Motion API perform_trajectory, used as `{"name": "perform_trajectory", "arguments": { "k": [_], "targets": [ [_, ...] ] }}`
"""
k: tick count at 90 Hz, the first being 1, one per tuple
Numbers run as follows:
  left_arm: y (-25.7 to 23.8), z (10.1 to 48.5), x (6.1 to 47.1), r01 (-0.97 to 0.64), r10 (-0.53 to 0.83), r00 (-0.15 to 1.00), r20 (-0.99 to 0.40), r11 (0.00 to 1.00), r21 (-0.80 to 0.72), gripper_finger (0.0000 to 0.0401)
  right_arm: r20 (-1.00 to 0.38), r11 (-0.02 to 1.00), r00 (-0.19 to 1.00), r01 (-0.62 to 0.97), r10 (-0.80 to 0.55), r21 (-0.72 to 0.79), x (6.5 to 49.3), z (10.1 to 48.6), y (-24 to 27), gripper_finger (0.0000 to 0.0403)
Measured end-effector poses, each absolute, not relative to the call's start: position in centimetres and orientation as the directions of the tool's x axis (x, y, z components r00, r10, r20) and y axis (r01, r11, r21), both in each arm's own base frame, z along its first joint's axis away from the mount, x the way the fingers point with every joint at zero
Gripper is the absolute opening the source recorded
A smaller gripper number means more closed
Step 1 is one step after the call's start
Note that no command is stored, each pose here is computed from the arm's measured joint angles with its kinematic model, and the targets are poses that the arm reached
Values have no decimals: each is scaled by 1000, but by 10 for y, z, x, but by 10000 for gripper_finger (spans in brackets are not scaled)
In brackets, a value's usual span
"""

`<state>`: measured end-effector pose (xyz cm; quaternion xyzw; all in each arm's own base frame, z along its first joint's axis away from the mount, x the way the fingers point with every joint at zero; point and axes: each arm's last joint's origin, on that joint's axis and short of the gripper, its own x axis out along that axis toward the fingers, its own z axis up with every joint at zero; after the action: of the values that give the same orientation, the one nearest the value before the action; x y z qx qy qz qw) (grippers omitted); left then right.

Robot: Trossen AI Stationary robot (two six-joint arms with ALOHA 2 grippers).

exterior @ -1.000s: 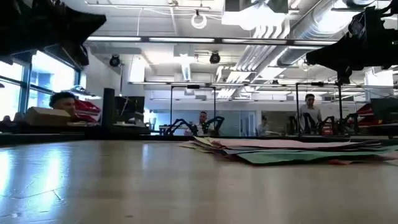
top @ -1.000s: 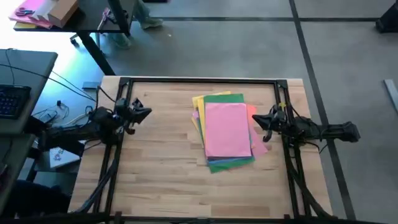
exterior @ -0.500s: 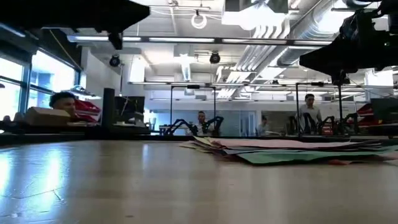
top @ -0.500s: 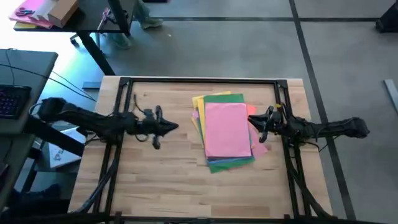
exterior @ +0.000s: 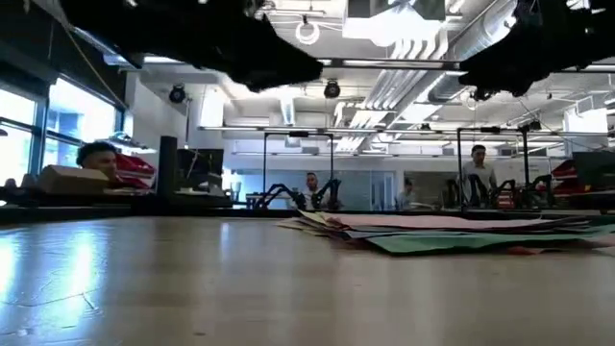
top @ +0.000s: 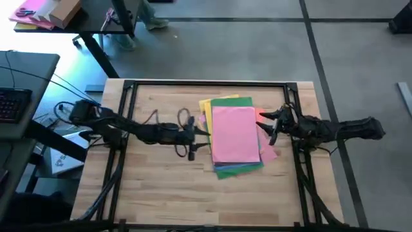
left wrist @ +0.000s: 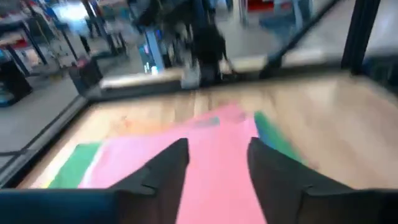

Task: Organize paper
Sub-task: Move the pink color paper to the top left of the table

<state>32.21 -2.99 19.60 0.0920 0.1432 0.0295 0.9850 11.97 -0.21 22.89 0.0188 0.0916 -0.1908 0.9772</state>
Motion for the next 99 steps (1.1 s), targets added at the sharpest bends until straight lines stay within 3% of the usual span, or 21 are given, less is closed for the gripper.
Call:
{"name": "perform_trajectory", "arguments": {
  "k": [17,44,59,99],
  "targets": [
    [-29,169,347,63,106,835,-541,957,285,203,-283,915,877,404,-388,0,122,227,-2,199],
    [-35,132,367,270,138,749,-648,830,489,204,-331,913,861,408,-386,-2,132,221,-1,199],
    [-40,118,369,324,169,738,-653,760,563,204,-349,917,858,399,-377,-8,135,218,-1,199],
    [-44,113,378,301,161,801,-577,724,621,204,-303,918,876,397,-375,14,136,223,0,199]
  ]
}}
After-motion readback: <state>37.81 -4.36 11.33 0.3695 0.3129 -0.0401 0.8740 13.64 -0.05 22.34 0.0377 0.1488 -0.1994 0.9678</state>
